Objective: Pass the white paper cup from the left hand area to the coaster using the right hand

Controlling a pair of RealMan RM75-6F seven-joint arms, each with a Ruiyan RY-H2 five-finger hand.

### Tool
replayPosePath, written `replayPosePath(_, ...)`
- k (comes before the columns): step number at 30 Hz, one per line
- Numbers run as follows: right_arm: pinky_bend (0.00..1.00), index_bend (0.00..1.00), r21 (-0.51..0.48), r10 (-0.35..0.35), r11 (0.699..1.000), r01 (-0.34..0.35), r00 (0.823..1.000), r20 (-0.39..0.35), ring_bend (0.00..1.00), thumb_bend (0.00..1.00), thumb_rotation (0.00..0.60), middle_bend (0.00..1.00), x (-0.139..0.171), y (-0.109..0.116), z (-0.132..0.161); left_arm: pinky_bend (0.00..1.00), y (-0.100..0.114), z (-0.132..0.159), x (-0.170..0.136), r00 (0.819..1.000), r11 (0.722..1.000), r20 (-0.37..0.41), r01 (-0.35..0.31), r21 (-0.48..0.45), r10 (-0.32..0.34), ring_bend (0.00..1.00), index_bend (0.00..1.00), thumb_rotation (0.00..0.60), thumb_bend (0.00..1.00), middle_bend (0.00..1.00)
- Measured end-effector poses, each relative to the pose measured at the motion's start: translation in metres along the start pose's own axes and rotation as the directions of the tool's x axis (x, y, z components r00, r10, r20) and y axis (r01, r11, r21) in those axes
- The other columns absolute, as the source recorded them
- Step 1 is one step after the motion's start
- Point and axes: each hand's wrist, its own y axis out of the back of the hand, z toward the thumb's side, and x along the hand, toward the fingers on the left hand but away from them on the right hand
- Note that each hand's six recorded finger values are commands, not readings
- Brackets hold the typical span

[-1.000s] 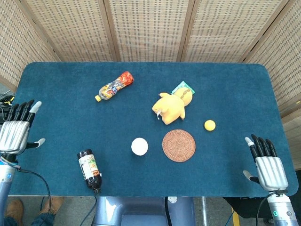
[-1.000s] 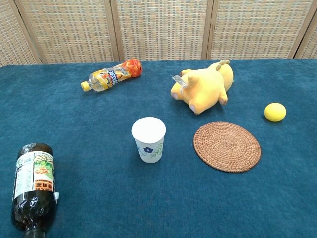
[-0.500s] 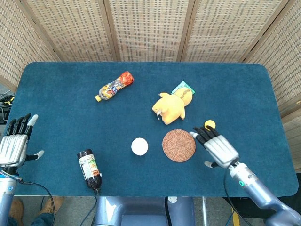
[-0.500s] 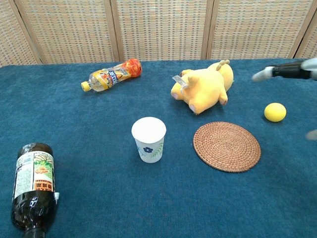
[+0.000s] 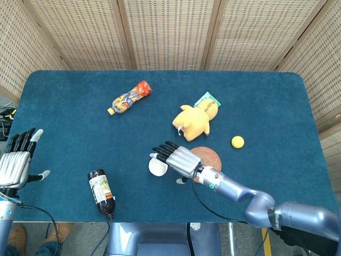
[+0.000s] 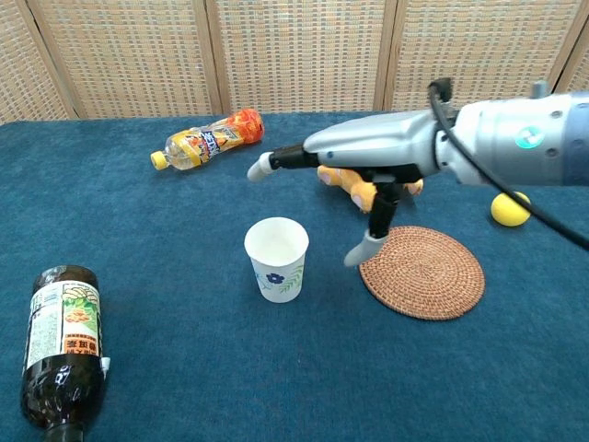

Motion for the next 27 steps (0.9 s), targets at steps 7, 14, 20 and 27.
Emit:
replayPosePath(7, 0.0, 0.06, 0.065, 0.068, 0.996, -0.066, 0.997, -0.029, 0.0, 0.0, 0.6, 0.01, -0.041, -0.017, 0.016, 0.0, -0.001, 0.001, 0.001, 1.0, 1.0, 0.005, 0.006, -0.005, -0.006, 0.0, 0.0, 0.6, 0.0, 0.0)
replayPosePath(14, 0.1, 0.27, 0.105, 0.099, 0.99, -0.098, 0.995, -0.005, 0.15, 0.04, 0.6, 0.23, -0.059, -0.035, 0.017, 0.0, -0.002, 0.001, 0.001, 1.0, 1.0, 0.009, 0.017, -0.011, -0.017, 0.0, 0.0, 0.6, 0.0, 0.0)
replayPosePath(20, 0.51, 0.45, 0.118, 0.05, 0.992, -0.051, 0.999, 0.011, 0.38, 0.21, 0.6, 0.43, -0.06, -0.035, 0.015, 0.0, 0.0, 0.001, 0.002, 1.0, 1.0, 0.01, 0.017, -0.017, -0.017, 0.0, 0.0, 0.6, 0.0, 0.0)
replayPosePath(27, 0.54, 0.46, 0.091, 0.006, 0.996, -0.007, 1.0, 0.008, 0.41, 0.26, 0.6, 0.46, -0.055, -0.031, 0.013, 0.0, -0.001, 0.002, 0.001, 1.0, 1.0, 0.017, 0.022, -0.016, -0.022, 0.0, 0.0, 0.6, 0.0, 0.0)
